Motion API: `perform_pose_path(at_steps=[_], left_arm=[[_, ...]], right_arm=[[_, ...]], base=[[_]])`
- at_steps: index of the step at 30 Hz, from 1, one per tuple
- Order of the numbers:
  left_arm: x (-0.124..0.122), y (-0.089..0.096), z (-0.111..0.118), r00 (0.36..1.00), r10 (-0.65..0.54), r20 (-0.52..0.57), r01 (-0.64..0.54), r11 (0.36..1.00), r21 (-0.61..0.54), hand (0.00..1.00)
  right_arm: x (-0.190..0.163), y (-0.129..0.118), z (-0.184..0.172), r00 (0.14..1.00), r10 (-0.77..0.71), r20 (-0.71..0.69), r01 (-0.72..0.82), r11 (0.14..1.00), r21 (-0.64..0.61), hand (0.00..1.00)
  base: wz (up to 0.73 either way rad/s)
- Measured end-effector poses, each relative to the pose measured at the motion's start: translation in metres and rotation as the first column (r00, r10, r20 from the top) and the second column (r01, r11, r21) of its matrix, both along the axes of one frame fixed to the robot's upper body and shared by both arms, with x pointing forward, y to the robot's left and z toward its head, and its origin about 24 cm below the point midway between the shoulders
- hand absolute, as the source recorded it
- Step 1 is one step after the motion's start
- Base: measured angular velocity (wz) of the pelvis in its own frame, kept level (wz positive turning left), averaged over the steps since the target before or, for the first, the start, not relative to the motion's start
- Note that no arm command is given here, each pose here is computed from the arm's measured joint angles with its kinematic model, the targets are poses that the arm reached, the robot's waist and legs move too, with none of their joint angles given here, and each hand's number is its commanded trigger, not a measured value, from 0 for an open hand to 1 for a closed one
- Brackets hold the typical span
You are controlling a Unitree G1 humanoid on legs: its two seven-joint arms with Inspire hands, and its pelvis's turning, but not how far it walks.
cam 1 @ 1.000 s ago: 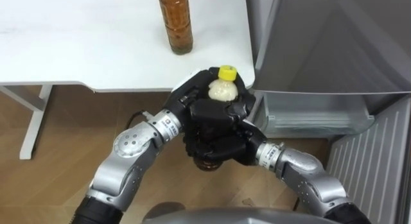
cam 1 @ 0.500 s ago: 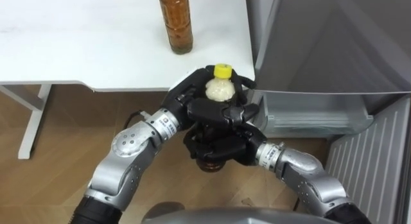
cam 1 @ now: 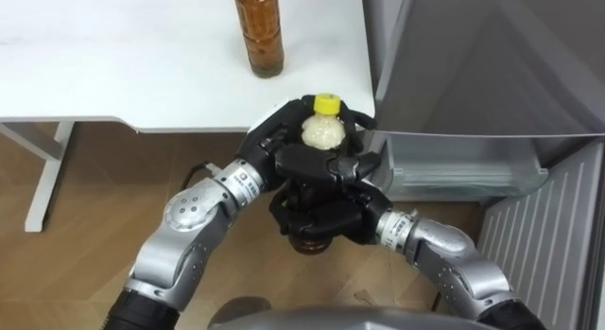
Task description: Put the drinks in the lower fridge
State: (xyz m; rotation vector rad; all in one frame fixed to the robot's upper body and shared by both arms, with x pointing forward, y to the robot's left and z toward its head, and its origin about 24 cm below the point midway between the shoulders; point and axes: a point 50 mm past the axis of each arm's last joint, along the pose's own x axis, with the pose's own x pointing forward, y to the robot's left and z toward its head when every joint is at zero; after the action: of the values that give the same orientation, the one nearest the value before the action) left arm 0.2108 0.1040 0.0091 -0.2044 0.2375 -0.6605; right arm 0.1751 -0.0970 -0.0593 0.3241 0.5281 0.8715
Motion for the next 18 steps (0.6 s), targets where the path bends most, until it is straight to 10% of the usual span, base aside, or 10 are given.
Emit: perform_pose_path(at_steps=[18], left_arm=[[0.004,0.002,0.041,0.979,0.001,0.205,-0.014,0.998,0.066,0.00]], right_arm=[[0.012,0.001,0.016,0.994,-0.017,0.112,0.007,0.996,0.089,1.00]], base=[[0.00]])
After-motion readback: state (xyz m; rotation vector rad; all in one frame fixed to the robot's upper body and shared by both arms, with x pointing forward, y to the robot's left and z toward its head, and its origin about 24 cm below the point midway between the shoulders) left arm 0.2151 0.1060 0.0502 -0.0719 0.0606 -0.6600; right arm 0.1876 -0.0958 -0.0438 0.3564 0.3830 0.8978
